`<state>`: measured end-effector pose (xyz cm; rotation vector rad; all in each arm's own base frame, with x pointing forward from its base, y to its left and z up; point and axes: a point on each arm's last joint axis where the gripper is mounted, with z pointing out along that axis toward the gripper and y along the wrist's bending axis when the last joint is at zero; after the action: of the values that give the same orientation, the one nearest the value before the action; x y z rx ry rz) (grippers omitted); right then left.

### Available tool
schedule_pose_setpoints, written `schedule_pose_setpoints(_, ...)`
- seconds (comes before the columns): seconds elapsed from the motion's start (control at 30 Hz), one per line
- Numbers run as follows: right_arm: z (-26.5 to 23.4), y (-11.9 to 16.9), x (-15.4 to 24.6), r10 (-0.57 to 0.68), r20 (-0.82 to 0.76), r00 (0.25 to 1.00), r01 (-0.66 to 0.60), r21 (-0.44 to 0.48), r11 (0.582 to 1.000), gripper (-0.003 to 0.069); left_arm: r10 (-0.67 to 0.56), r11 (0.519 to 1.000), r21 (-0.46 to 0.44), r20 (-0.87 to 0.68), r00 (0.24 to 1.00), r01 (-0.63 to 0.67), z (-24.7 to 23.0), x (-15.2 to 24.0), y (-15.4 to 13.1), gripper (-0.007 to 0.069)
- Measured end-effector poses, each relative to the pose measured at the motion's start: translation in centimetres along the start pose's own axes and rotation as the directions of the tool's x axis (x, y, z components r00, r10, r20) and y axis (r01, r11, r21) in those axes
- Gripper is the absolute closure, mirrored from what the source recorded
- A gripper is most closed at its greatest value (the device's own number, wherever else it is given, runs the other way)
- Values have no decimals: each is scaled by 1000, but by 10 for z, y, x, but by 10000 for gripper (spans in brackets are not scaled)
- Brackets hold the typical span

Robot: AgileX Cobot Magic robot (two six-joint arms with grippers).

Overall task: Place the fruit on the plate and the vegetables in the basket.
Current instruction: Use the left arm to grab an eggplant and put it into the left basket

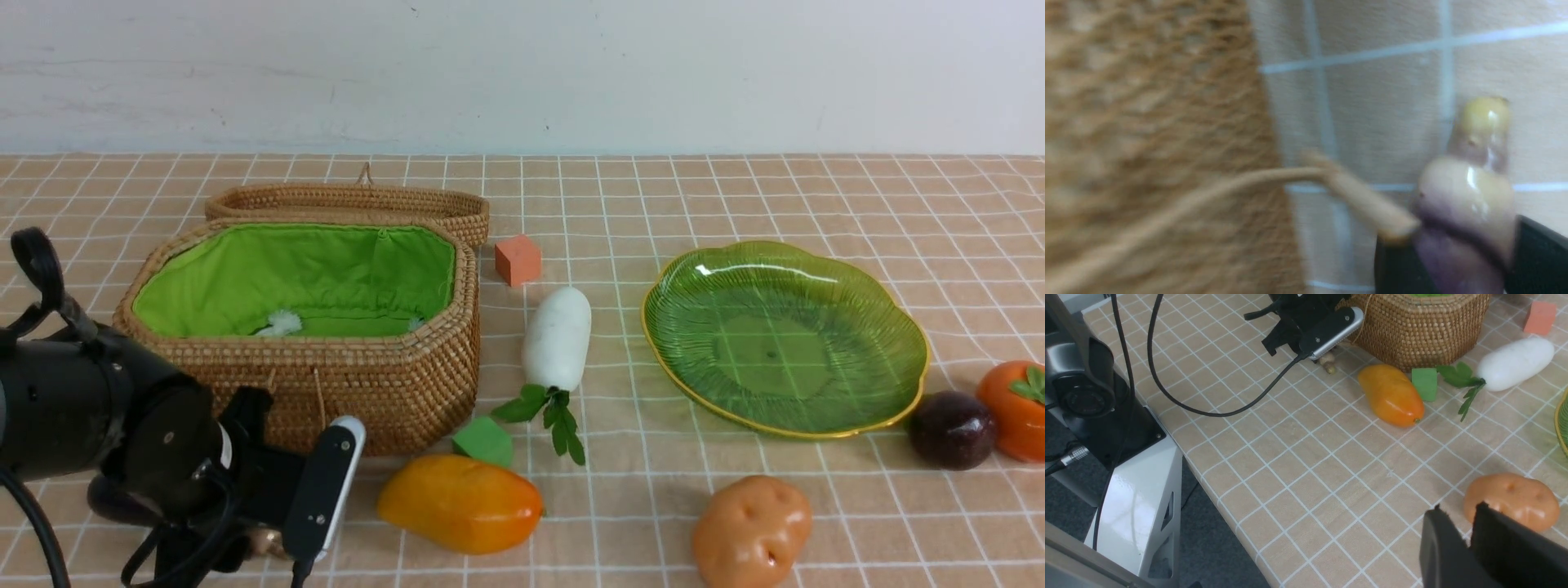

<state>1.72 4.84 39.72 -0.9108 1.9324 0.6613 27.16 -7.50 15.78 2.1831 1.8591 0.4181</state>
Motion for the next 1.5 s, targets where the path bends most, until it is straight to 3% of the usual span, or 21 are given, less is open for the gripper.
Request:
schedule_pose_setpoints(0.3,0,0,0,-3,-1,1000,3,0,1000,531,-29,999,13,-2,1000,29,0,0,-1,216)
schedule_pose_setpoints(0.4,0,0,0,-3,-1,1000,3,0,1000,531,-52,998,23,-8,999,52,0,1,-2,247)
schedule_pose_setpoints(0.47,0,0,0,-3,-1,1000,3,0,1000,529,-98,994,50,-23,995,99,0,2,-5,336)
schedule_pose_setpoints(0.53,0,0,0,-4,-1,1000,4,0,1000,529,-119,990,68,-38,992,121,0,3,-6,368)
schedule_pose_setpoints(0.73,0,0,-2,-4,18,1000,4,5,1000,529,-147,979,126,-107,983,160,-14,5,-15,359)
schedule_pose_setpoints(0.93,0,-2,-7,-6,81,997,4,24,1000,524,-298,952,32,-103,949,303,-69,-9,-14,359)
schedule_pose_setpoints(1.07,-2,-6,-19,-17,206,978,4,66,998,522,-384,903,-195,29,923,382,-134,-19,7,359)
schedule_pose_setpoints(1.13,-5,-8,-28,-25,301,953,-2,92,996,522,-348,833,-399,159,924,382,-180,-22,33,359)
schedule_pose_setpoints(1.17,-5,-8,-29,-27,314,949,-4,96,995,522,-344,828,-411,166,924,382,-182,-22,34,359)
schedule_pose_setpoints(1.23,-8,-10,-35,-34,385,922,-11,113,993,522,-286,766,-526,237,929,370,-202,-28,58,359)
schedule_pose_setpoints(1.33,-9,-10,-37,-32,402,915,-15,113,993,519,-263,755,-555,233,936,351,-197,-34,73,359)
schedule_pose_setpoints(1.5,-8,-9,-36,-26,387,922,-16,104,994,519,-315,784,-514,154,937,348,-132,-42,107,359)
